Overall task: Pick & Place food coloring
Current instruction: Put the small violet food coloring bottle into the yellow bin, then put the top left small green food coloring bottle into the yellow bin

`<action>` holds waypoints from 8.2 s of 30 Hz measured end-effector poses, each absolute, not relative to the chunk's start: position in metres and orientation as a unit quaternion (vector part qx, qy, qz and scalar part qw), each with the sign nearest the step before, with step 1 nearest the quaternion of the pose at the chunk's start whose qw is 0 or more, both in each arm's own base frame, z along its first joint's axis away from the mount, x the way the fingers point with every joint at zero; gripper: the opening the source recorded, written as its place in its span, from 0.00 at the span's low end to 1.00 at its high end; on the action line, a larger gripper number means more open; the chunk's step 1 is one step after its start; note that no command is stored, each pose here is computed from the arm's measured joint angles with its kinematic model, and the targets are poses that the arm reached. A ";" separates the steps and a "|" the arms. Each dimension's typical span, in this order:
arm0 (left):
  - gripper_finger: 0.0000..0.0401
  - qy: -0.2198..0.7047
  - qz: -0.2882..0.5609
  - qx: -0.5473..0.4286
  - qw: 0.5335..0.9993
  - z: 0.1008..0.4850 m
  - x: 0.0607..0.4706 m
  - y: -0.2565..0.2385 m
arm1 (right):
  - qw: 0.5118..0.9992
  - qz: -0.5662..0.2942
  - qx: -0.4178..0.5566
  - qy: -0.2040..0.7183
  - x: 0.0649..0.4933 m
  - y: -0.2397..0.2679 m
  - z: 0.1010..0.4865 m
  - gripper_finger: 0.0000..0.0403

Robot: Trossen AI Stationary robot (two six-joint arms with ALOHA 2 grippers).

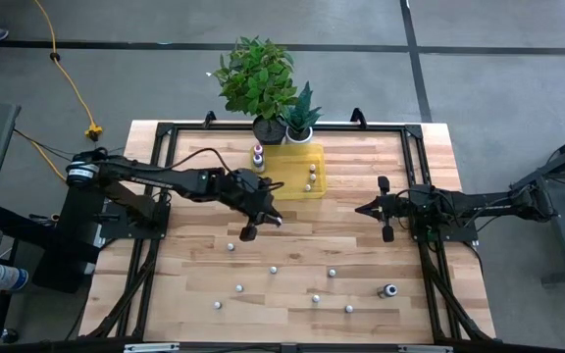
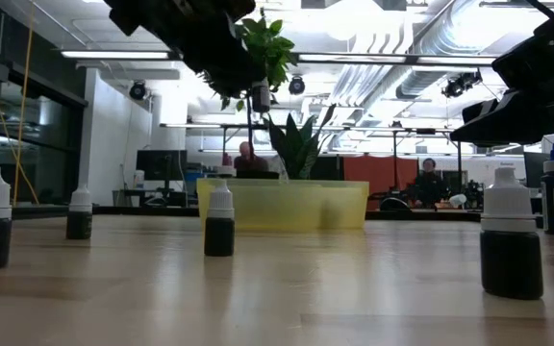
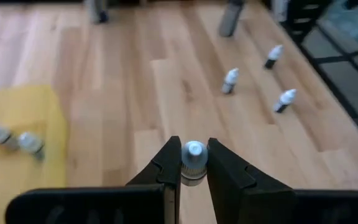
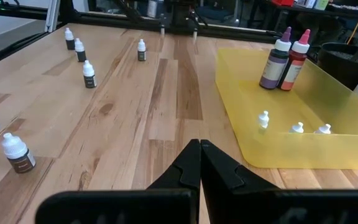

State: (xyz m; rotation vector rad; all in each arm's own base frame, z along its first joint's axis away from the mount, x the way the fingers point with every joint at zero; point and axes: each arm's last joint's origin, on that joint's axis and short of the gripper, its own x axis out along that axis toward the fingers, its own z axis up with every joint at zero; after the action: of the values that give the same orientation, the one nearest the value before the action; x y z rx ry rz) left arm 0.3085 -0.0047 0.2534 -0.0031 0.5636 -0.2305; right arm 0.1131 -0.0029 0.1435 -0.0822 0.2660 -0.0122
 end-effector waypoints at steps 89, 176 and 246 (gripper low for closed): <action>0.11 0.325 0.288 -0.191 0.880 0.162 0.434 0.161 | 0.990 -0.006 -0.041 0.133 0.113 -0.003 0.143 0.00; 0.37 0.308 -0.029 -0.045 0.950 0.274 0.321 0.015 | 0.990 -0.006 -0.041 0.132 0.113 -0.003 0.144 0.00; 0.59 0.423 -0.172 0.109 0.883 0.168 0.186 -0.055 | 0.989 -0.005 -0.041 0.142 0.114 -0.003 0.142 0.00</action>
State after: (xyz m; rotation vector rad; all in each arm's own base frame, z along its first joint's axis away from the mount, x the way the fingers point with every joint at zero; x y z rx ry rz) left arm 0.1862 -0.0552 0.1679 0.2260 0.8798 -0.3580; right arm 0.1138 -0.0029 0.1417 -0.0819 0.2849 -0.0110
